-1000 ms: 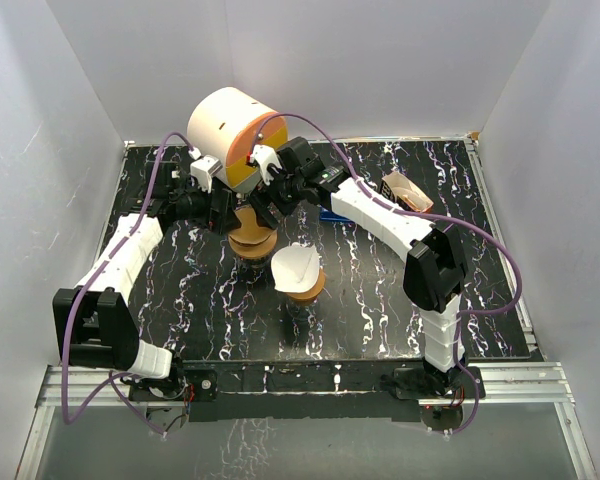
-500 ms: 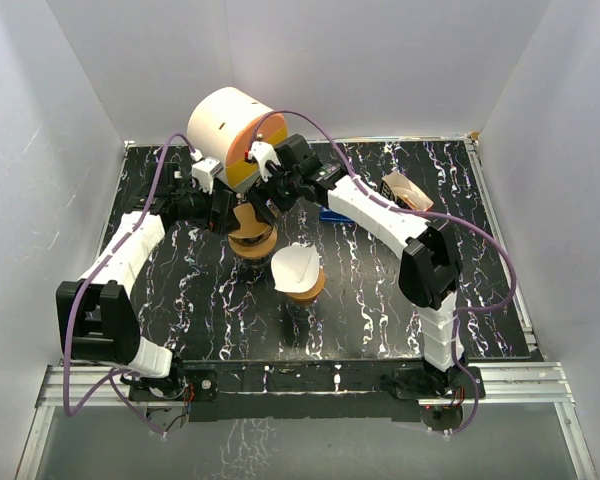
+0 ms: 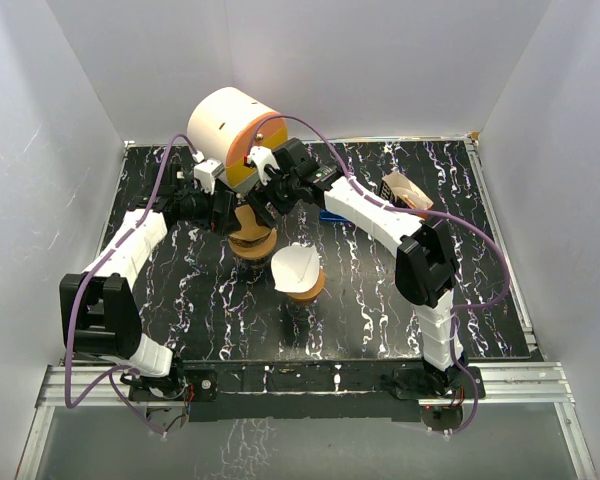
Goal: Place the coffee filter in the dripper
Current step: Adjust the coffee filter in the coffee dripper.
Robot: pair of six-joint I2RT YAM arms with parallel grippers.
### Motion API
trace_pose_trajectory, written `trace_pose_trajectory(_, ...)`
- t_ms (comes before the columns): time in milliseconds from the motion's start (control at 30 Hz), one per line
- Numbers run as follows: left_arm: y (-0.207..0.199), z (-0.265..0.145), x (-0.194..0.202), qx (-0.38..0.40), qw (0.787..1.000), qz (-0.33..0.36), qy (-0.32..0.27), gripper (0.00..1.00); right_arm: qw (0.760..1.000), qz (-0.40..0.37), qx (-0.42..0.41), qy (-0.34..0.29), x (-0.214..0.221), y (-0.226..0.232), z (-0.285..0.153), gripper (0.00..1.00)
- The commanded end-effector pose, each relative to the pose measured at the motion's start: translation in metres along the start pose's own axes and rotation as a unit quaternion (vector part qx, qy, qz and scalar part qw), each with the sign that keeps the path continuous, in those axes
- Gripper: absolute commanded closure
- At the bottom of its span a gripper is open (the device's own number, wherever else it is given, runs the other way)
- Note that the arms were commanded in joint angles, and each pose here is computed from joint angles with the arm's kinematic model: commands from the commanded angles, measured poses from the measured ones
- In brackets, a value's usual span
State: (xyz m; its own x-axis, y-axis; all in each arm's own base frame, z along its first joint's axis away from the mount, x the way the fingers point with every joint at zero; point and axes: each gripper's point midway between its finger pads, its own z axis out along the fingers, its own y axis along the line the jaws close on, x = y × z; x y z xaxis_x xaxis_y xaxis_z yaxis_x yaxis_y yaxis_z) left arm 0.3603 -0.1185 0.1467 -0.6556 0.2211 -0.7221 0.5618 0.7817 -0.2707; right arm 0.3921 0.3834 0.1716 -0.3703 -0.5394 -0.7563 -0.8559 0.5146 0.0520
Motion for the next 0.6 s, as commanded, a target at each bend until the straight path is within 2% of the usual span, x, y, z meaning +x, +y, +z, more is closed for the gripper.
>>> trace_pose_trajectory(0,0.001,0.000,-0.004,-0.003,1.000,0.010,-0.004,0.08,1.000,-0.011,0.009,-0.016,-0.009,-0.005,-0.003,0.16)
trace_pose_trajectory(567,0.001,0.010,0.007,-0.001,1.000,0.020,0.016,0.08,1.000,-0.007,0.005,-0.001,0.006,-0.004,0.004,0.16)
